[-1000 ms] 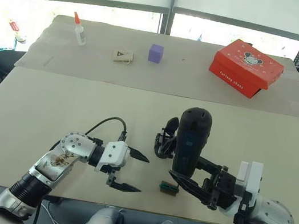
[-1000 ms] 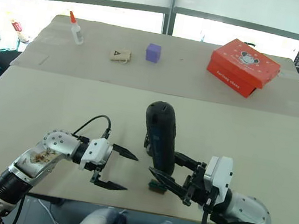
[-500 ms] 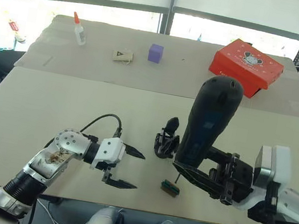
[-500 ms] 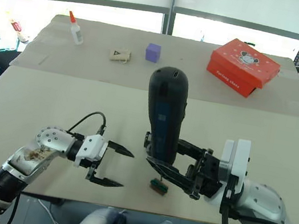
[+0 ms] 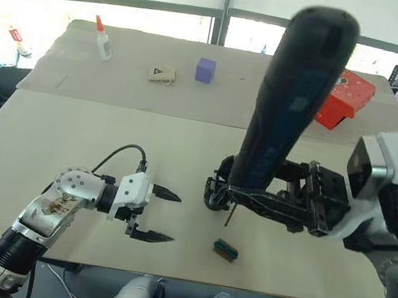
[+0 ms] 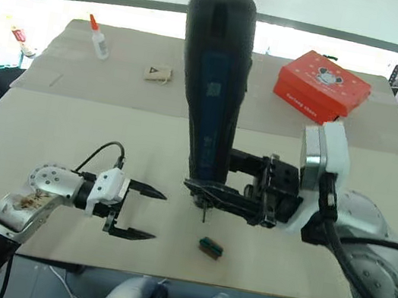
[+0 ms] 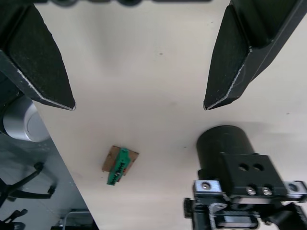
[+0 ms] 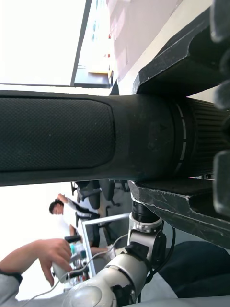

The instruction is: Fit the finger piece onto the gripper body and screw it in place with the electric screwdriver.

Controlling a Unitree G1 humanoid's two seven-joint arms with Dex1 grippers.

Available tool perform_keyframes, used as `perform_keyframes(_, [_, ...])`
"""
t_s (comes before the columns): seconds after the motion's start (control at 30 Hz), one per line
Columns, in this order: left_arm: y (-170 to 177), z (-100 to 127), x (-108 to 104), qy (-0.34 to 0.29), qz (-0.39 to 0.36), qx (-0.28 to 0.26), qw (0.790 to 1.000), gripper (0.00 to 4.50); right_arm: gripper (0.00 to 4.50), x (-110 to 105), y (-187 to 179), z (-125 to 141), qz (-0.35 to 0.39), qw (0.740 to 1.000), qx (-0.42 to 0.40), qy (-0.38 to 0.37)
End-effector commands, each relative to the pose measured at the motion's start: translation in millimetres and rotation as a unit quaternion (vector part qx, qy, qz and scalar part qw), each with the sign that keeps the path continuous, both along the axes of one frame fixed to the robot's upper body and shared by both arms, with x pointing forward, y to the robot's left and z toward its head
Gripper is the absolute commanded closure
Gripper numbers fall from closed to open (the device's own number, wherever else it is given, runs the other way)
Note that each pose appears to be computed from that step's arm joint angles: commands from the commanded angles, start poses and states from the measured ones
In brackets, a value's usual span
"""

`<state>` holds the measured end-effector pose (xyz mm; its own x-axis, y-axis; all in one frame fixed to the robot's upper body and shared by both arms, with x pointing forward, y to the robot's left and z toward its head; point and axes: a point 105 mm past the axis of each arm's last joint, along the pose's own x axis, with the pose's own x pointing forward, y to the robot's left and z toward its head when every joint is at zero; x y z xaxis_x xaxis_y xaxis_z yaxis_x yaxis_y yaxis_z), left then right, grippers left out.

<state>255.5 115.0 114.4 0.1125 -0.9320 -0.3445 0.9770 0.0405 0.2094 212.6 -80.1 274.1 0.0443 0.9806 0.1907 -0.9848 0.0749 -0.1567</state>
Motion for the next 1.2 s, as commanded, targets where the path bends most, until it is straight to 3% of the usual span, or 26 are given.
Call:
perform_keyframes(0.03, [8.5, 18.7, 6.4, -0.021, 0.019, -0.010, 1.000, 0.00, 2.56, 3.1, 5.2, 19.5, 0.036, 0.999, 0.016, -0.018])
perform_keyframes(0.4, [-0.3, 23.9, 27.5, -0.035, 0.029, -0.018, 0.999, 0.00, 2.56, 25.7, 32.3, 46.4, 0.081, 0.996, 0.024, -0.034])
perform_keyframes(0.63, [-20.6, 19.5, 44.3, -0.051, 0.022, -0.033, 0.998, 0.00, 2.56, 39.7, 37.3, 38.8, 0.072, 0.997, 0.003, -0.034])
perform_keyframes(1.2, [-46.9, 12.3, 51.3, -0.063, -0.003, -0.040, 0.997, 0.00, 2.56, 56.8, 30.3, 24.1, 0.053, 0.998, -0.037, -0.027])
